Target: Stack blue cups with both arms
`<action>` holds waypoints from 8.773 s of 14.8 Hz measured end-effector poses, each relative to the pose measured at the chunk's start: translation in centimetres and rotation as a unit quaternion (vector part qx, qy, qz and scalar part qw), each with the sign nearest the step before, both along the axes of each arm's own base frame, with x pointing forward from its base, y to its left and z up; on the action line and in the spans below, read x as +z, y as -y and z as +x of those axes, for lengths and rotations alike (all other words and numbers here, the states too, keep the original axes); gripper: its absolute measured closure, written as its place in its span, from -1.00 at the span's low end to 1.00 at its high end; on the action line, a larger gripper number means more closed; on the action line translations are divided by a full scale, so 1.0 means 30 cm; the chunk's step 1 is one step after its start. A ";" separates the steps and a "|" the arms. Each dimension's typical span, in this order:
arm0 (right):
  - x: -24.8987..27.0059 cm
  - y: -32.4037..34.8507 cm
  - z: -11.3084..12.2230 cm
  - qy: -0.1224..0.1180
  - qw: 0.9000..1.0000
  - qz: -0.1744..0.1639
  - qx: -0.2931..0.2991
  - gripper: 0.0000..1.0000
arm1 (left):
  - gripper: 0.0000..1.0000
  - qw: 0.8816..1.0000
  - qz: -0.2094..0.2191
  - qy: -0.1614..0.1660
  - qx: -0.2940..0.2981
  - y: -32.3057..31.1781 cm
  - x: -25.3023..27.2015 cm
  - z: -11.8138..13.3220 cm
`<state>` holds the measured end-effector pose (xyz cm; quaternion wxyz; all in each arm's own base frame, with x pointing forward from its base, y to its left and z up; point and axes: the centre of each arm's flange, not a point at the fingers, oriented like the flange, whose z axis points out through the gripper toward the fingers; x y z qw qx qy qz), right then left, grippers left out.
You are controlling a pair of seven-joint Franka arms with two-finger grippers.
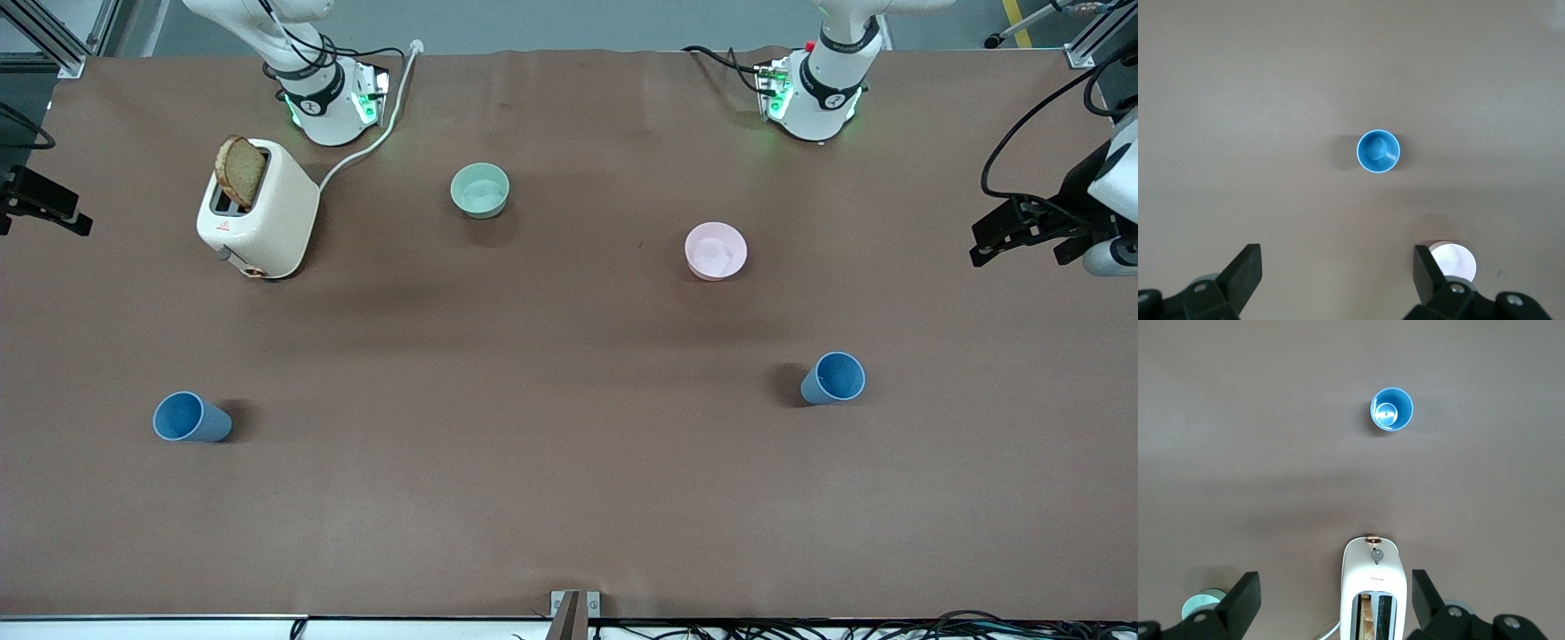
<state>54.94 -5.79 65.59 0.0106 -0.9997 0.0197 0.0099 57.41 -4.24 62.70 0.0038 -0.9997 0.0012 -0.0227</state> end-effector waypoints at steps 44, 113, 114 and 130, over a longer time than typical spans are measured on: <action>-0.841 0.367 0.443 0.020 0.999 0.028 0.016 0.92 | 0.87 0.997 -0.004 -0.078 -0.002 -0.004 -1.218 0.249; -0.999 -1.789 -0.219 -0.008 0.991 0.022 -0.132 0.86 | -1.00 0.998 -0.027 0.021 0.058 -0.139 -0.036 0.011; -1.001 -1.787 -0.218 -0.009 0.991 0.021 -0.132 0.86 | -1.00 0.998 -0.027 0.020 0.057 -0.135 -0.037 0.001; -0.587 -0.608 0.156 0.017 0.991 -0.009 -0.130 -1.00 | -1.00 0.999 -0.026 0.024 0.035 -0.055 -0.018 0.002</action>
